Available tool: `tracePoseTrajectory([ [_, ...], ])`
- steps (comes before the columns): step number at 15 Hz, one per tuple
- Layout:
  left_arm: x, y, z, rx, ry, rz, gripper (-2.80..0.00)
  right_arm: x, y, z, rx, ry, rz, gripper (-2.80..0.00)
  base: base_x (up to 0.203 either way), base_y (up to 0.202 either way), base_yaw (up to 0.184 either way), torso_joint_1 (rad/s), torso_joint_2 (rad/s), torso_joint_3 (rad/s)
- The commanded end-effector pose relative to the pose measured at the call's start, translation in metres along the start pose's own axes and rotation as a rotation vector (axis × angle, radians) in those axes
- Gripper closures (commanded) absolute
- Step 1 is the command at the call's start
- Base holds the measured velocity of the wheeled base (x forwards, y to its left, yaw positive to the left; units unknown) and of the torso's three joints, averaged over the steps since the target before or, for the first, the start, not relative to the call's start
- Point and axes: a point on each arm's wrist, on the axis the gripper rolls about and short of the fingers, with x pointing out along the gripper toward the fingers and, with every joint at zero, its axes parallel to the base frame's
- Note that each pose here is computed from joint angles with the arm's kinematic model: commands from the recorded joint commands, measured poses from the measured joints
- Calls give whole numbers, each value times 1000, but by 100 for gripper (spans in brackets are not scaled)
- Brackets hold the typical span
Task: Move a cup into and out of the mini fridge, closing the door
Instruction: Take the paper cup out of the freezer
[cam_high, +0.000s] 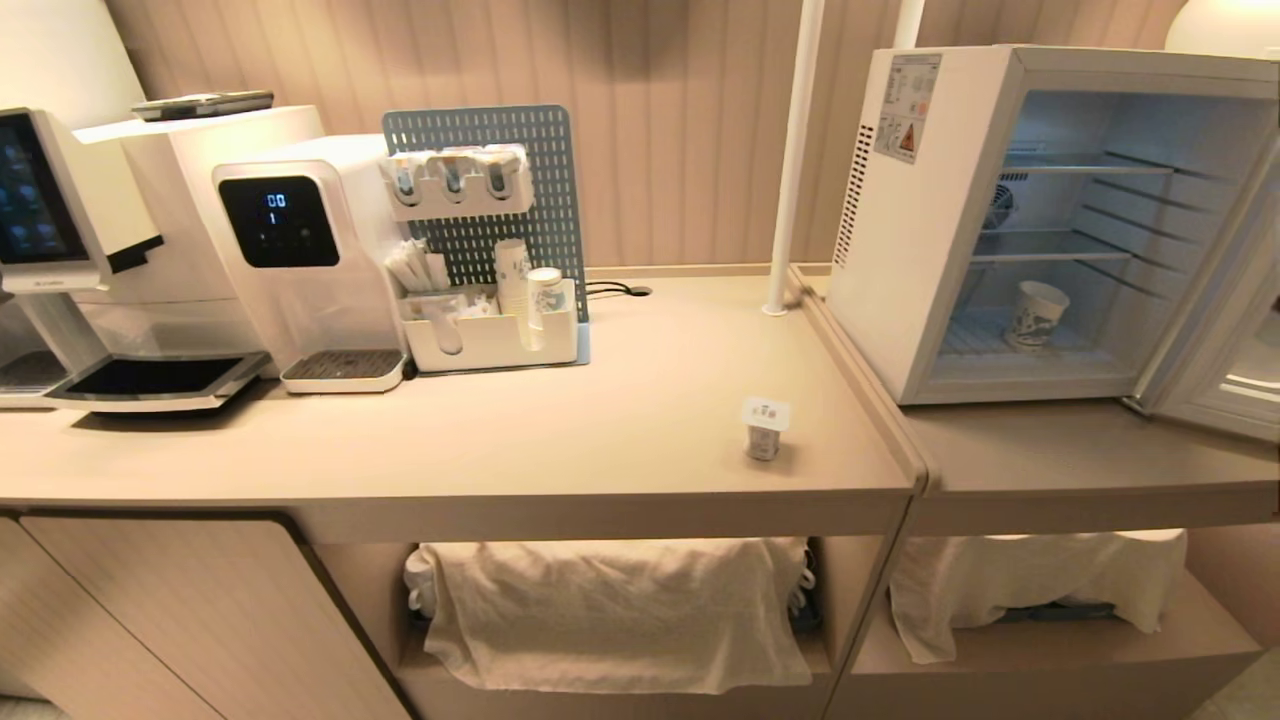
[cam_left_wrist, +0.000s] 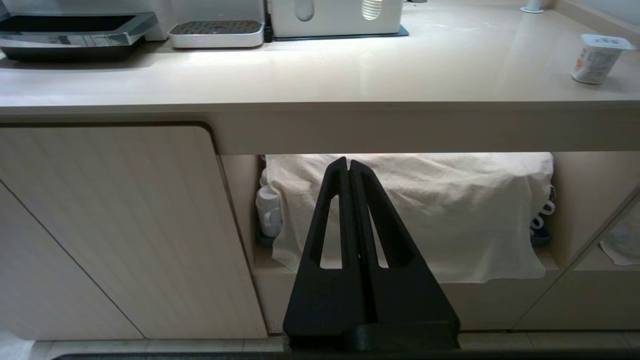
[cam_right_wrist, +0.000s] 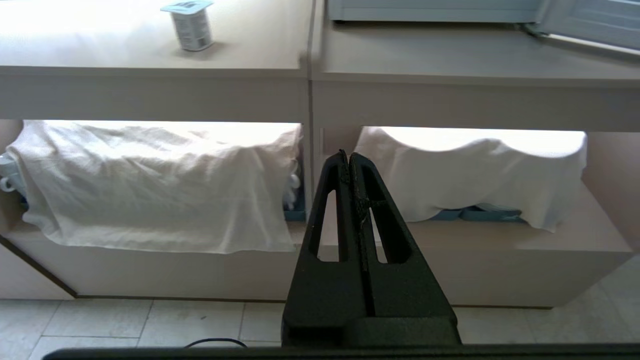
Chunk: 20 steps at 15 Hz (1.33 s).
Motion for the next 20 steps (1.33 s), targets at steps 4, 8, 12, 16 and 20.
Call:
tracePoseTrajectory([
  [4,0,0,0,0,1,0,0,0,0,0,-1,3,1,0,0,-193,-1,1,2,2],
  [8,0,0,0,0,2,0,0,0,0,0,-1,3,1,0,0,-191,-2,3,2,2],
  [12,0,0,0,-1,2,0,0,0,0,0,-1,3,1,0,0,-191,-3,3,2,2],
  [16,0,0,0,-1,1,0,0,0,0,0,-1,4,1,0,0,-194,-1,4,0,3],
  [20,0,0,0,-1,-4,0,0,0,0,0,-1,5,1,0,0,-193,0,2,1,-2],
])
